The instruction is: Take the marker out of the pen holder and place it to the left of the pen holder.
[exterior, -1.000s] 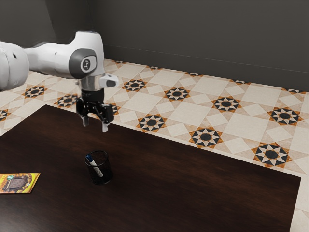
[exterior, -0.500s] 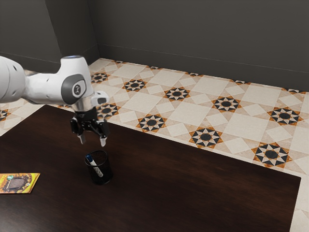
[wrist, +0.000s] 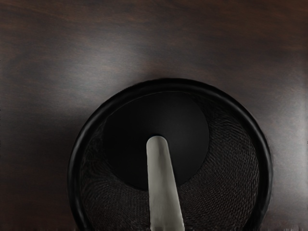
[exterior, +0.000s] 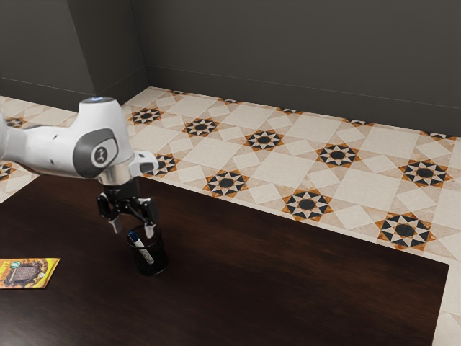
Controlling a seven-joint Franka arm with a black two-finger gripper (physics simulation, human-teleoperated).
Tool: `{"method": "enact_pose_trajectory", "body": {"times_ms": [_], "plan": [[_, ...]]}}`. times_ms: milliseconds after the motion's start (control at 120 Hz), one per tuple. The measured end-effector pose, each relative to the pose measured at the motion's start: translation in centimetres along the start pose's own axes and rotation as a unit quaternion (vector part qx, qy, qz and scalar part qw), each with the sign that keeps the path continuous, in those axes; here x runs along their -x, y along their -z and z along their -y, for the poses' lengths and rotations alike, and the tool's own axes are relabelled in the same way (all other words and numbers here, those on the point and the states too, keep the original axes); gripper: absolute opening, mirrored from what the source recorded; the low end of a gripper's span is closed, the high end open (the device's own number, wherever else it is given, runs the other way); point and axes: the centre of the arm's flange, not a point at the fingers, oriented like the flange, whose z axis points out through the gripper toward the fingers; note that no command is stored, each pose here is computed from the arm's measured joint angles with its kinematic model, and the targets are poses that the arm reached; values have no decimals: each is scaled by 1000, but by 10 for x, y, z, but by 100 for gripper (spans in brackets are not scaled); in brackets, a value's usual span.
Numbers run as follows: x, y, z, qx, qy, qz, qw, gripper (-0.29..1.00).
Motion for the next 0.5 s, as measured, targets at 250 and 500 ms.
{"method": "enact_pose_trajectory", "body": {"times_ms": [250,500], "plan": [[18,-5,-13,-12,-14,6,1000,68],[18,2,-9,-12,-5,-4,1000,19]]}}
